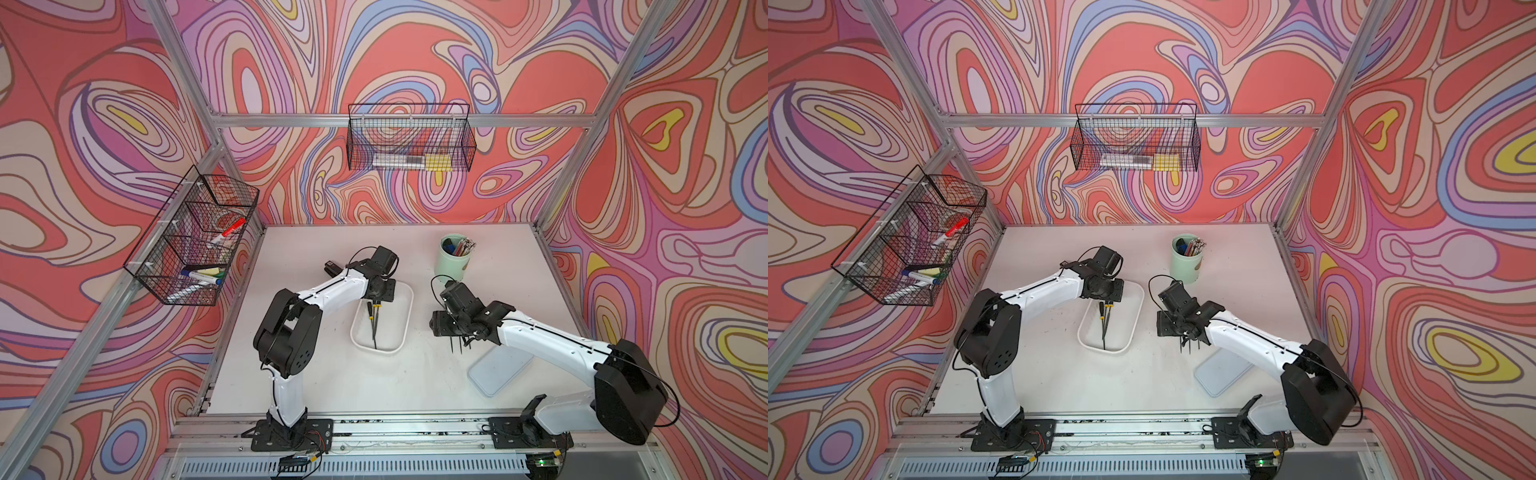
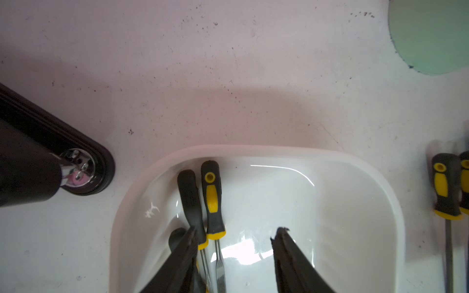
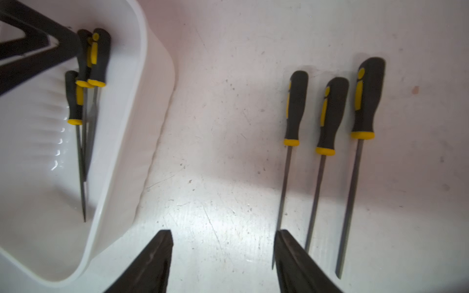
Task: Take the file tool out of the storage box
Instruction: Place the file tool at the center of the board, then pick up the file tool from the storage box.
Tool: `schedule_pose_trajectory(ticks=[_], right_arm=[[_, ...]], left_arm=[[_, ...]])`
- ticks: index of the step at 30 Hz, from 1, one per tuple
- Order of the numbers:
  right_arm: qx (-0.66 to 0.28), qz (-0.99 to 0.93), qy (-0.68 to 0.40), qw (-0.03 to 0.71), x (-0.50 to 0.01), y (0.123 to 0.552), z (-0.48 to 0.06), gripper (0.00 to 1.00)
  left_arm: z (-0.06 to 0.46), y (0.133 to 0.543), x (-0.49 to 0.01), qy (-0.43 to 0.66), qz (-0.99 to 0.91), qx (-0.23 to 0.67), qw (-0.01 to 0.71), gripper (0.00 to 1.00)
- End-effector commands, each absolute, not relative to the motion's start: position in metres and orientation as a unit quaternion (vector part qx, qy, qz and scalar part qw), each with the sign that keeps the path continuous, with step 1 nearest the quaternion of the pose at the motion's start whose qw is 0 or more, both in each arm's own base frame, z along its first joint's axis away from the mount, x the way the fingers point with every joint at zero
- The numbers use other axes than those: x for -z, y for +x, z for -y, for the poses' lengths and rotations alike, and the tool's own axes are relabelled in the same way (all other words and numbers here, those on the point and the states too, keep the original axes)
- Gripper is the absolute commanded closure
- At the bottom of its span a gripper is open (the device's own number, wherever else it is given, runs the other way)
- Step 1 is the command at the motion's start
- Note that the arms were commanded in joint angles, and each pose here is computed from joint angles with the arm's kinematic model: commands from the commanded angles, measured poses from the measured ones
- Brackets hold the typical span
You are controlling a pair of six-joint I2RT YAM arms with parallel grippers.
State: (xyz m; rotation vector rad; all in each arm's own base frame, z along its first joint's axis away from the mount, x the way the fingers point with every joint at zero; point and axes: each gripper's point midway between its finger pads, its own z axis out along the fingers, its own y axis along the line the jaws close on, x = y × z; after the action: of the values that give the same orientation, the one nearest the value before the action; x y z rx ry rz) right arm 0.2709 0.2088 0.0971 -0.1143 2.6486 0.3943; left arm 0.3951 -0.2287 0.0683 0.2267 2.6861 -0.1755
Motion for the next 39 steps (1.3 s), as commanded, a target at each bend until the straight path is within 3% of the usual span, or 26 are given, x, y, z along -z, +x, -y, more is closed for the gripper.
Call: schedule_pose_trajectory(ticks=[1,6,33,39], right_arm=[[-0.203,-0.946,-0.069,0.243,-0.117,0.268,-0.229,0.14],[-0.217,-0.940,-0.084,0.249,-0.122,0.263,-0.230,0.03],[-0.217,-0.939,-0.092,0.250,-0.118,0.257,-0.227,0.03],[-0.229,-0.936,-0.095,0.248,-0.117,0.258,-0.232,0.04]], left_arm=[[0.225,0.403,-0.060,0.078,-0.972,0.035,0.220,0.56],[0.222,0.412,-0.050,0.072,-0.970,0.012,0.232,0.62],[0.227,0.418,-0.020,0.090,-0.971,-0.010,0.219,0.68],[0.238,0.417,-0.032,0.091,-0.969,0.027,0.229,0.79]])
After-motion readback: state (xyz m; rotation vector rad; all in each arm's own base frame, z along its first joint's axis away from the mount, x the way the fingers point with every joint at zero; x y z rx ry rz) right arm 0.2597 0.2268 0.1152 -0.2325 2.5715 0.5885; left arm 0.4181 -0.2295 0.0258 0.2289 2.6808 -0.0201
